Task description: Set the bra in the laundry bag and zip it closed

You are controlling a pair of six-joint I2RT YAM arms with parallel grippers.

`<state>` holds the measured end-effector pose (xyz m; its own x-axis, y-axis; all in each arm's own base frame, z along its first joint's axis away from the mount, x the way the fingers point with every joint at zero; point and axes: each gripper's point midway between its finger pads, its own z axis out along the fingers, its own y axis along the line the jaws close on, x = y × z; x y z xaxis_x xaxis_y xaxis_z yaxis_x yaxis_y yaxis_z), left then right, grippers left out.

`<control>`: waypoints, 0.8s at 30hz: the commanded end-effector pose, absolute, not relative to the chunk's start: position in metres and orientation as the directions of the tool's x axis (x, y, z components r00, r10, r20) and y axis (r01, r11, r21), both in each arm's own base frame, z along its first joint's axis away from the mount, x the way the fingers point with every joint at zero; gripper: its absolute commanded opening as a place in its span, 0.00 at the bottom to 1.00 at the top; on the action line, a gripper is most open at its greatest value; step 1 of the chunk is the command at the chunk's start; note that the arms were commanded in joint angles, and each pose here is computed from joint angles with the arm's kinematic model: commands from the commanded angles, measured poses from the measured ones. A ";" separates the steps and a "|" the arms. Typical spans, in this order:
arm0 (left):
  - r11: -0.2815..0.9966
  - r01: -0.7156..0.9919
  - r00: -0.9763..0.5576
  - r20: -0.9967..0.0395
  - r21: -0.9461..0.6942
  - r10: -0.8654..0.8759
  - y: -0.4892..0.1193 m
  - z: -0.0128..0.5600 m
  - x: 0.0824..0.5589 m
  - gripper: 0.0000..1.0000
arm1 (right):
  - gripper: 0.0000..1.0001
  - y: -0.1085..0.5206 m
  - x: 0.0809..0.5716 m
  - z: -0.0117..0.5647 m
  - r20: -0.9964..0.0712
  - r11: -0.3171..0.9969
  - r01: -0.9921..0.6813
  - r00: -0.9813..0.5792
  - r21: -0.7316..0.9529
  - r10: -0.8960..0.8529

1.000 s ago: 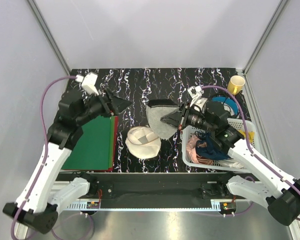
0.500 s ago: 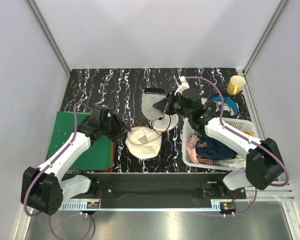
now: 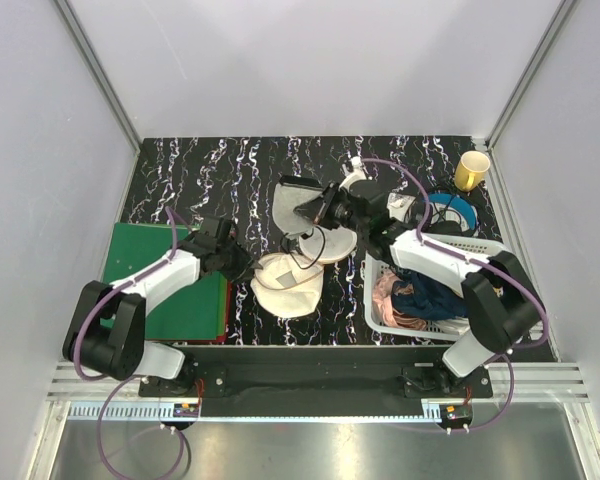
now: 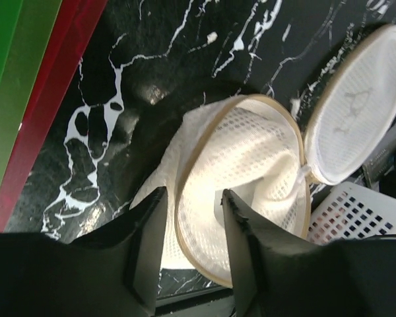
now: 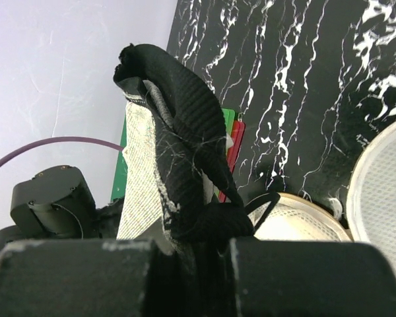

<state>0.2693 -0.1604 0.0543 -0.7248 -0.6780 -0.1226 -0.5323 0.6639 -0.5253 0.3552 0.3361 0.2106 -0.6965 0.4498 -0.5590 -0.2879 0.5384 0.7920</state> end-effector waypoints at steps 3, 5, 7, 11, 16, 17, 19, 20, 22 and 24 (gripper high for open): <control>0.660 -0.511 -0.704 -0.173 -0.551 -0.689 -0.162 0.051 0.292 0.32 | 0.00 0.356 0.368 0.226 -0.519 0.458 -0.291 -0.676 0.840 0.523; 0.669 -0.505 -0.715 -0.170 -0.545 -0.678 -0.163 0.047 0.293 0.29 | 0.00 0.358 0.371 0.223 -0.509 0.451 -0.283 -0.675 0.847 0.533; 0.672 -0.506 -0.719 -0.166 -0.540 -0.675 -0.164 0.045 0.293 0.22 | 0.00 0.360 0.373 0.224 -0.497 0.443 -0.272 -0.675 0.855 0.545; 0.702 -0.444 -0.747 -0.204 -0.556 -0.633 -0.167 0.053 0.299 0.00 | 0.00 0.369 0.375 0.209 -0.436 0.428 -0.205 -0.704 0.880 0.560; 0.742 -0.293 -0.782 -0.295 -0.603 -0.549 -0.175 0.081 0.301 0.00 | 0.00 0.383 0.376 0.187 -0.427 0.437 -0.178 -0.696 0.882 0.577; 0.749 -0.256 -0.795 -0.308 -0.611 -0.522 -0.177 0.086 0.298 0.00 | 0.00 0.389 0.372 0.184 -0.437 0.442 -0.189 -0.697 0.877 0.569; 0.747 -0.232 -0.801 -0.314 -0.623 -0.510 -0.179 0.091 0.296 0.00 | 0.00 0.395 0.370 0.178 -0.449 0.444 -0.204 -0.694 0.872 0.563; 0.746 -0.211 -0.807 -0.318 -0.632 -0.498 -0.181 0.094 0.295 0.00 | 0.00 0.398 0.366 0.176 -0.450 0.445 -0.208 -0.700 0.871 0.554; 0.739 -0.197 -0.811 -0.317 -0.644 -0.492 -0.184 0.097 0.294 0.00 | 0.00 0.402 0.354 0.165 -0.443 0.451 -0.200 -0.719 0.870 0.535; 0.737 -0.179 -0.810 -0.327 -0.652 -0.487 -0.185 0.102 0.295 0.00 | 0.00 0.401 0.340 0.156 -0.444 0.456 -0.201 -0.728 0.867 0.522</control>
<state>0.2812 -0.1711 0.0690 -0.8073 -0.5339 -0.2513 -0.3137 0.7490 -0.5835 0.3492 0.3940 0.1395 -0.7628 0.4904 -0.4215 -0.1485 0.5014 0.8523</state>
